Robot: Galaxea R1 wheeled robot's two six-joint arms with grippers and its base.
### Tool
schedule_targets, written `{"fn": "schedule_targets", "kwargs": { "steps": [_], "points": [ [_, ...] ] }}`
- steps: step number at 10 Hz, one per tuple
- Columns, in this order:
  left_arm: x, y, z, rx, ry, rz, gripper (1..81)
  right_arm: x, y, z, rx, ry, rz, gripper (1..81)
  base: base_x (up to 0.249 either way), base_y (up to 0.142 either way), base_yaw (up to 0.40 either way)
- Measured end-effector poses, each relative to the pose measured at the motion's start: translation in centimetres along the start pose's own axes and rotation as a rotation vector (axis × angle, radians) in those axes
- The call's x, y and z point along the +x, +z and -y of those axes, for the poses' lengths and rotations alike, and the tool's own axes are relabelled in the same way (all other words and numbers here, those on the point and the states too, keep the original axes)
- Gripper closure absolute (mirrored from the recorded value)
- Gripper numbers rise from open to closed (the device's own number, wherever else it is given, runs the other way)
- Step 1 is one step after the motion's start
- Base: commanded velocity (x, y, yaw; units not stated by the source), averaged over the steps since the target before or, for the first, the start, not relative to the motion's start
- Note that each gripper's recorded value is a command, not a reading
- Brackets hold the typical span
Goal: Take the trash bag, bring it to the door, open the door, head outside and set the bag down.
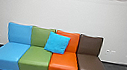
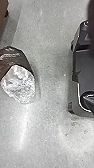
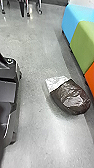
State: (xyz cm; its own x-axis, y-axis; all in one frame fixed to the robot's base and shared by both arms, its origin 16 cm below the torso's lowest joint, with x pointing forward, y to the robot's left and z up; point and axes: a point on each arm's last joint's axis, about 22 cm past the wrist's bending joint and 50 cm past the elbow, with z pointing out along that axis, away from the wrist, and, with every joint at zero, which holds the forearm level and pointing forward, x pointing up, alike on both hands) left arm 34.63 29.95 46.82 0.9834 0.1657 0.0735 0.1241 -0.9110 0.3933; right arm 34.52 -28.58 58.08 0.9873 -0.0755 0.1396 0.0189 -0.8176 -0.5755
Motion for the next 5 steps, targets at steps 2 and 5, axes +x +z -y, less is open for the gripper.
{"fn": "schedule_targets", "kwargs": {
  "steps": [2,5],
  "points": [
    [4.9,0.5,-1.7,-0.018,0.006,-0.033,1.0,0.6,0.7,-0.4,0.002,0.003,0.001,1.0,0.0,0.0,0.0],
    [5.9,3.6,-1.0,0.003,-0.031,0.045,1.0,0.5,1.9,-3.4,-0.021,0.052,0.037,1.0,0.0,0.0,0.0]
  ]
}}
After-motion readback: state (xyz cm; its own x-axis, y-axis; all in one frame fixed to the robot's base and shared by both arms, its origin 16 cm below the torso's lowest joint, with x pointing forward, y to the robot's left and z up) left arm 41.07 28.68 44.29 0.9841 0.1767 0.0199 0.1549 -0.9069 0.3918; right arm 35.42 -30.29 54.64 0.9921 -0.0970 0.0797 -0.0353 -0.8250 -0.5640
